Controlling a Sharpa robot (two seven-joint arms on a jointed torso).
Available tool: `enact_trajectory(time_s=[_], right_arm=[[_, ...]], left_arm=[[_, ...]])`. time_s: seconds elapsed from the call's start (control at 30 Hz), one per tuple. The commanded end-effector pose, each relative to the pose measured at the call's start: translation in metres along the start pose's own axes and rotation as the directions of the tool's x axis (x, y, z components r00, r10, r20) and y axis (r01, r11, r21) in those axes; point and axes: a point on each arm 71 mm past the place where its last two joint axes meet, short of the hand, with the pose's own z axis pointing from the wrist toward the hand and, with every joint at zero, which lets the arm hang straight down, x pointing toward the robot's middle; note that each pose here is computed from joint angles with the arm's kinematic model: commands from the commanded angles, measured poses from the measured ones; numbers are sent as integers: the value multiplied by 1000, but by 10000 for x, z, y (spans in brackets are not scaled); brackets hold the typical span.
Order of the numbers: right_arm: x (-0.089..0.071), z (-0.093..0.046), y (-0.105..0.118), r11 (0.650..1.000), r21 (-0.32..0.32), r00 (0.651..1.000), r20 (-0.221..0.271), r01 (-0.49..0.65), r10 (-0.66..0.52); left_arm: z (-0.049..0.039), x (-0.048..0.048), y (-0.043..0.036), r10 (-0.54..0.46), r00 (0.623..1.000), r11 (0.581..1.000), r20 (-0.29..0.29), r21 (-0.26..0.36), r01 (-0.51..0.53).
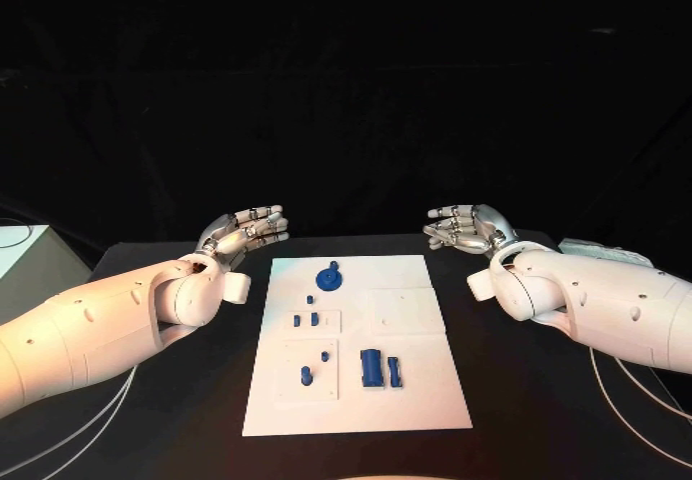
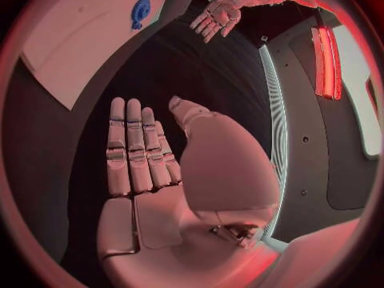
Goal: Assemble the parts on the task board
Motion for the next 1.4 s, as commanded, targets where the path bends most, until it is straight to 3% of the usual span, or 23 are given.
enact_trajectory(time_s=[0.03, 0.27, 0.47, 0.67, 0.77, 0.97, 1.4], right_arm=[[48, -30, 8, 1000, -3, 1000, 5, -13, 13], [325, -184, 131, 987, -27, 986, 53, -159, 160], [607, -401, 299, 949, -35, 943, 112, -313, 315], [718, -509, 381, 927, -33, 917, 139, -374, 374], [724, -515, 385, 926, -32, 915, 140, -377, 377], [724, -515, 385, 926, -32, 915, 140, -377, 377], [724, -515, 385, 926, -32, 915, 140, -377, 377]], left_arm=[[-9, 37, 4, 5, 1000, 1000, 3, -1, -5], [-66, 206, 19, 26, 998, 1000, 52, 7, -26], [-182, 467, 19, 60, 990, 998, 127, 20, -63], [-320, 707, -7, 92, 976, 994, 198, 31, -101], [-369, 780, -20, 102, 970, 993, 219, 34, -113], [-424, 857, -37, 113, 963, 991, 243, 38, -126], [-426, 860, -38, 113, 963, 991, 244, 38, -126]])
